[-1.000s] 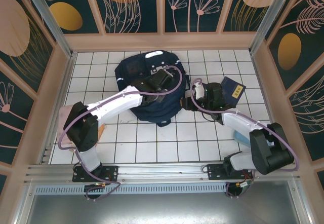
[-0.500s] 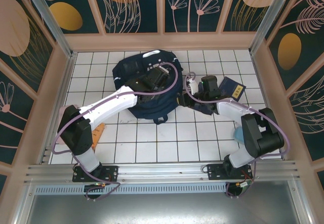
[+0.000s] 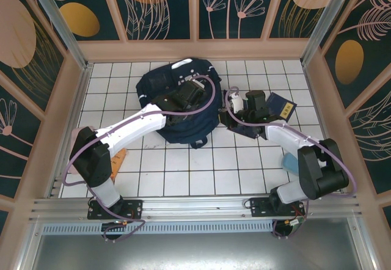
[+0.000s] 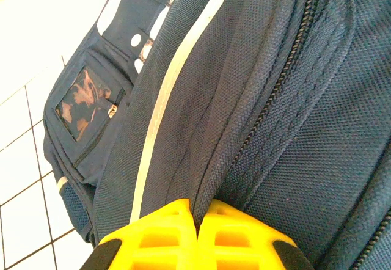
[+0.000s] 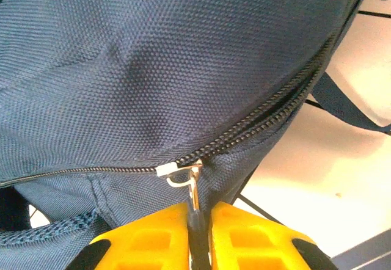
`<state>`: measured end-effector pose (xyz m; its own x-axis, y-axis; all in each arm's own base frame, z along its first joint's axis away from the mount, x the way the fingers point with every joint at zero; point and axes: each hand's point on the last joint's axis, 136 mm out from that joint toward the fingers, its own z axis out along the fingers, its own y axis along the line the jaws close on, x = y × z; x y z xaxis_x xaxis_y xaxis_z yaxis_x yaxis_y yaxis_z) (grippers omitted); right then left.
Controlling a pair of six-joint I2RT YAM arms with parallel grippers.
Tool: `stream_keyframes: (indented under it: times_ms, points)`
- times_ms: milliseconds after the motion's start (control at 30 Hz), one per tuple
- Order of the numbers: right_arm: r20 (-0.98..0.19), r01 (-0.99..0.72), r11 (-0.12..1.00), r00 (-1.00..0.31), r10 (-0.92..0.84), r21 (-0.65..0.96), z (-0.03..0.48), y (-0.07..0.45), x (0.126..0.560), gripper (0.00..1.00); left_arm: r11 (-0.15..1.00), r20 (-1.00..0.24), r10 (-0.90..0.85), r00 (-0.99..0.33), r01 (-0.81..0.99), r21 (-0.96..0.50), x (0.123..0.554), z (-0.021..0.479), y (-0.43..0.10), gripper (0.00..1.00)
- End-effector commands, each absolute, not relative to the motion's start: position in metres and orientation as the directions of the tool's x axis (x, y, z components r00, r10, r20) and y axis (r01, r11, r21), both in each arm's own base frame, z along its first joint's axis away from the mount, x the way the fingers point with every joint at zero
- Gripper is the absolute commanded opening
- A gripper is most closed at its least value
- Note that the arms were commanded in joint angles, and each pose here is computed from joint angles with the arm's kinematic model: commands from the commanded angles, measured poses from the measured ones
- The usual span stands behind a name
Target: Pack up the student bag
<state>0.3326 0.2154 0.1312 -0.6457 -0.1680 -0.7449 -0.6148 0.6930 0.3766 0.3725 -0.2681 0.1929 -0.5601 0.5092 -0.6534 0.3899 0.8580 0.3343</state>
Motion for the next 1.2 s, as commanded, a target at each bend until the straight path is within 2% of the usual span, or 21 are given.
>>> stream_keyframes:
  times_ms: [0, 100, 167, 267, 333, 467, 500, 533, 633, 767, 967, 1167]
  points:
    - [-0.748, -0.582, 0.736, -0.645, -0.157, 0.347, 0.135, 0.207, 0.333, 0.18, 0.900, -0.733, 0.435, -0.523, 0.287, 0.329, 0.384, 0.226, -0.260, 0.00]
    - [-0.756, -0.588, 0.735, -0.635, -0.160, 0.338, 0.140, 0.209, 0.333, 0.25, 0.902, -0.736, 0.430, -0.523, 0.291, 0.320, 0.385, 0.226, -0.261, 0.00]
    - [-0.759, -0.595, 0.731, -0.629, -0.166, 0.333, 0.142, 0.210, 0.334, 0.25, 0.901, -0.735, 0.431, -0.524, 0.299, 0.315, 0.383, 0.225, -0.263, 0.00]
    - [-0.759, -0.631, 0.692, -0.624, -0.183, 0.352, 0.146, 0.218, 0.328, 0.16, 0.902, -0.737, 0.425, -0.525, 0.307, 0.302, 0.383, 0.225, -0.265, 0.00]
    - [-0.762, -0.657, 0.658, -0.618, -0.191, 0.368, 0.148, 0.224, 0.322, 0.15, 0.903, -0.739, 0.423, -0.525, 0.311, 0.296, 0.382, 0.225, -0.267, 0.00]
    - [-0.764, -0.661, 0.657, -0.614, -0.196, 0.363, 0.146, 0.227, 0.321, 0.34, 0.905, -0.742, 0.419, -0.524, 0.305, 0.297, 0.383, 0.226, -0.266, 0.00]
    - [-0.760, -0.658, 0.660, -0.618, -0.199, 0.362, 0.144, 0.226, 0.323, 0.34, 0.905, -0.743, 0.418, -0.522, 0.304, 0.296, 0.383, 0.227, -0.266, 0.00]
    - [-0.758, -0.660, 0.659, -0.620, -0.205, 0.361, 0.142, 0.227, 0.324, 0.33, 0.905, -0.742, 0.420, -0.524, 0.304, 0.297, 0.383, 0.227, -0.266, 0.00]
    - [-0.750, -0.668, 0.648, -0.624, -0.219, 0.367, 0.140, 0.230, 0.325, 0.19, 0.905, -0.741, 0.420, -0.524, 0.306, 0.297, 0.382, 0.227, -0.266, 0.00]
    - [-0.755, -0.666, 0.654, -0.619, -0.216, 0.359, 0.144, 0.229, 0.324, 0.09, 0.906, -0.739, 0.416, -0.529, 0.306, 0.291, 0.383, 0.225, -0.266, 0.00]
    - [-0.768, -0.686, 0.644, -0.597, -0.232, 0.339, 0.153, 0.236, 0.310, 0.02, 0.925, -0.750, 0.368, -0.550, 0.296, 0.237, 0.385, 0.224, -0.274, 0.00]
    - [-0.782, -0.751, 0.572, -0.557, -0.281, 0.330, 0.164, 0.270, 0.264, 0.01, 0.954, -0.751, 0.285, -0.595, 0.254, 0.160, 0.401, 0.220, -0.294, 0.00]
